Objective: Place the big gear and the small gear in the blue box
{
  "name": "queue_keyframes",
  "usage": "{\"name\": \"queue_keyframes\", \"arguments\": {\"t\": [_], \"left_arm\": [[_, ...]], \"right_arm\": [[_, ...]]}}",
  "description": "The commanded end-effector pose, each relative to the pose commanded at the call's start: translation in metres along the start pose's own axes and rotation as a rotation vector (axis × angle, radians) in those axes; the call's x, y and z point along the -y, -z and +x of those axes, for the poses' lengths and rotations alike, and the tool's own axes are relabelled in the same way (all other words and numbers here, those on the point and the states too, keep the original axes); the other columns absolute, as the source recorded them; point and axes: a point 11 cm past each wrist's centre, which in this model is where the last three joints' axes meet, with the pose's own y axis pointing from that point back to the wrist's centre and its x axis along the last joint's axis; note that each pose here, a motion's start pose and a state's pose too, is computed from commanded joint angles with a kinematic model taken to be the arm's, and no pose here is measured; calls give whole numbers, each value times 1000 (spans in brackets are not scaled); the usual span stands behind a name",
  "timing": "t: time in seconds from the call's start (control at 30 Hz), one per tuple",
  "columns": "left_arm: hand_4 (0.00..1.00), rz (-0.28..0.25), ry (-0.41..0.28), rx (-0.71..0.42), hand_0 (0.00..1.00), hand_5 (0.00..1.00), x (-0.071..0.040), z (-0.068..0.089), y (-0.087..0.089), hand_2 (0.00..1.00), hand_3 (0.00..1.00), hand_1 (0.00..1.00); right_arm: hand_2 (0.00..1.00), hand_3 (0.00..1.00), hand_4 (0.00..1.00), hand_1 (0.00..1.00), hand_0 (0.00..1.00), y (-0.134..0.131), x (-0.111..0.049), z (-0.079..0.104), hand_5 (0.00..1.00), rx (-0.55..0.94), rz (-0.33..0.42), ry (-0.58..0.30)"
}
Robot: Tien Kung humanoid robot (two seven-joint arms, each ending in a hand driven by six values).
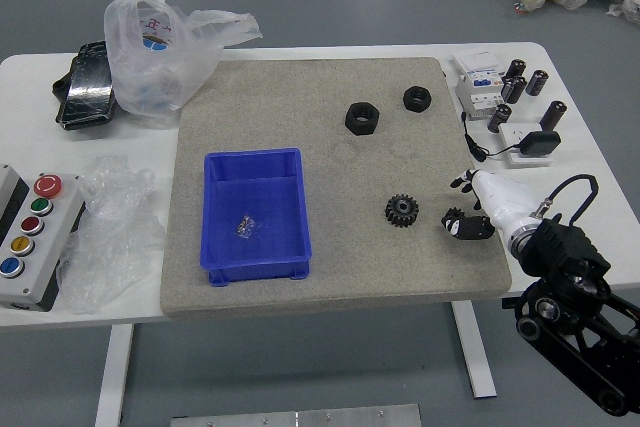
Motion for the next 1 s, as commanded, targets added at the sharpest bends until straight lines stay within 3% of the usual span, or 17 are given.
{"name": "queue_keyframes", "arguments": {"t": [0.07,0.1,0.27,0.3,0.47,0.5,0.67,0.7,1.0], "left_arm": [[767,0,0,0,748,502,0,0,0,689,791,704],[767,-1,0,-1,748,501,0,0,0,690,791,704],[767,-8,4,-4,748,501,0,-1,-1,690,791,704],[766,-8,5,-4,747,502,0,-1,-1,690,791,704],[766,-8,7,-4,747,502,0,-2,-1,690,791,704],[766,-7,7,-4,747,503,0,-2,-1,690,791,704],[766,-6,7,-4,747,503,0,-2,0,690,791,704],[765,-6,7,-4,747,502,0,-2,0,690,791,704],[765,-6,7,-4,746,503,0,-2,-1,690,791,704]], "right_arm": [[715,746,787,534,356,-1,0,-2,209,-2,-4,5],[708,731,732,533,354,-2,1,-3,143,-4,-7,8],[708,731,732,533,354,-4,2,-8,143,-5,-15,20],[563,656,506,499,334,-4,3,-8,98,-4,-16,21],[563,656,506,499,334,-5,3,-11,98,-2,-19,21],[398,539,432,474,320,-6,3,-11,2,-2,-19,20],[398,539,432,474,320,-6,4,-11,2,11,-11,9],[282,418,256,444,301,-6,4,-11,2,14,-9,7],[277,406,246,441,296,-1,6,-5,2,34,18,-31]]}}
